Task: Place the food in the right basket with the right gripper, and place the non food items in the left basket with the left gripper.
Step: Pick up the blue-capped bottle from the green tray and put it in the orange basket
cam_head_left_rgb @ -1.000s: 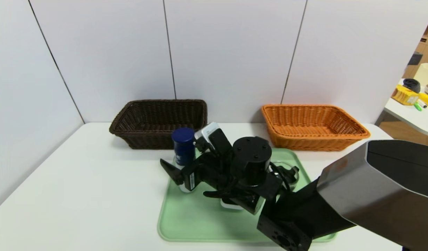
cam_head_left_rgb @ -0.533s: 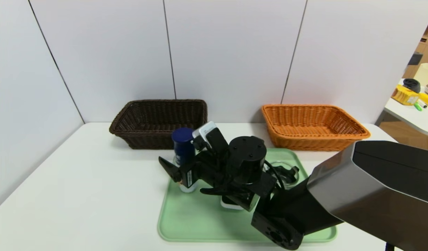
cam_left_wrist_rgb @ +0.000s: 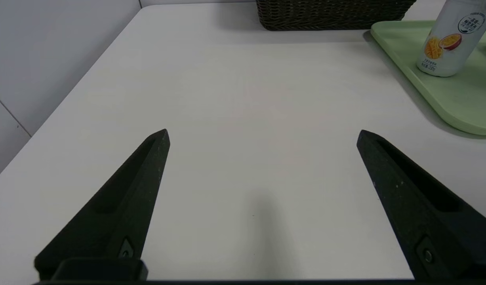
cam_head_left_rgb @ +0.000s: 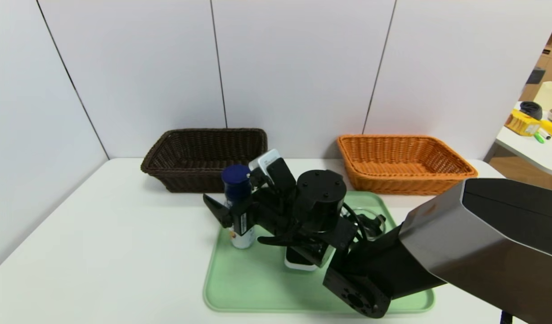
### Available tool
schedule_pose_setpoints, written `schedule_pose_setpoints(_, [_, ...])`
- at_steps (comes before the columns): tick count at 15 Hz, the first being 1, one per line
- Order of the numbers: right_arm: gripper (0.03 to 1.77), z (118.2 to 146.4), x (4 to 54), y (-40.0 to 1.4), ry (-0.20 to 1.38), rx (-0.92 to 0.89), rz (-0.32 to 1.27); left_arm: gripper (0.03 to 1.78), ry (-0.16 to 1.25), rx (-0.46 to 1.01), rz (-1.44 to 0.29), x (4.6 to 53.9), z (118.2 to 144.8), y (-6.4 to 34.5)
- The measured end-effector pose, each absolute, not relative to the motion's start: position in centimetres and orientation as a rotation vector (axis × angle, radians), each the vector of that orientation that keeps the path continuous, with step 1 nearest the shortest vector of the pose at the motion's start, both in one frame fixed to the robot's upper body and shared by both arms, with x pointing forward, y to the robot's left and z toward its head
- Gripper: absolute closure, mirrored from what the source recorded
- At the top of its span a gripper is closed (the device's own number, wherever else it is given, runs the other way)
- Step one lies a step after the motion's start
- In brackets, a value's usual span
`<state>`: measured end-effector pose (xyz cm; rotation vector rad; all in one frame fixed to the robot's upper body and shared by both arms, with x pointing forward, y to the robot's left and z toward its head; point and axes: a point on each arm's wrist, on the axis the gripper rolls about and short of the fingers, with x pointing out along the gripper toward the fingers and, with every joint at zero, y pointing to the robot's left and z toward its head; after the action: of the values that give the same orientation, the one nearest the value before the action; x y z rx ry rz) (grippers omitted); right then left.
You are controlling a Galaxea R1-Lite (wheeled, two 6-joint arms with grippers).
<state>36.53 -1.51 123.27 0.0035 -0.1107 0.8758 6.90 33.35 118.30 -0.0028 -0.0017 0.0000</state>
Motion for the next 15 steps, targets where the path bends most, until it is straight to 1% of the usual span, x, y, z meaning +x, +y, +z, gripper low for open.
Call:
schedule_pose_setpoints(3, [0.57, 123.31, 36.58, -1.66, -0.112, 0.003, 0.872, 0.12, -0.002, -0.003, -0.001, 6.9, 118.3, 33.35])
schedule_pose_setpoints(6, [0.93, 123.34, 36.57, -1.68, -0.113, 0.002, 0.873, 0.12, -0.001, -0.003, 0.0, 6.9, 118.29, 33.35])
schedule_pose_setpoints(7, [0.99, 123.29, 36.58, -1.67, -0.112, 0.002, 0.872, 0.12, -0.001, -0.003, 0.0, 6.9, 118.29, 33.35])
schedule_pose_setpoints(12, [0.99, 123.4, 36.51, -1.7, -0.108, 0.0, 0.874, 0.12, -0.002, -0.003, 0.0, 6.9, 118.3, 33.35])
schedule_pose_setpoints(15, [0.99, 124.13, 36.33, -1.9, -0.113, 0.004, 0.871, 0.12, -0.002, -0.003, 0.0, 6.9, 118.3, 33.35])
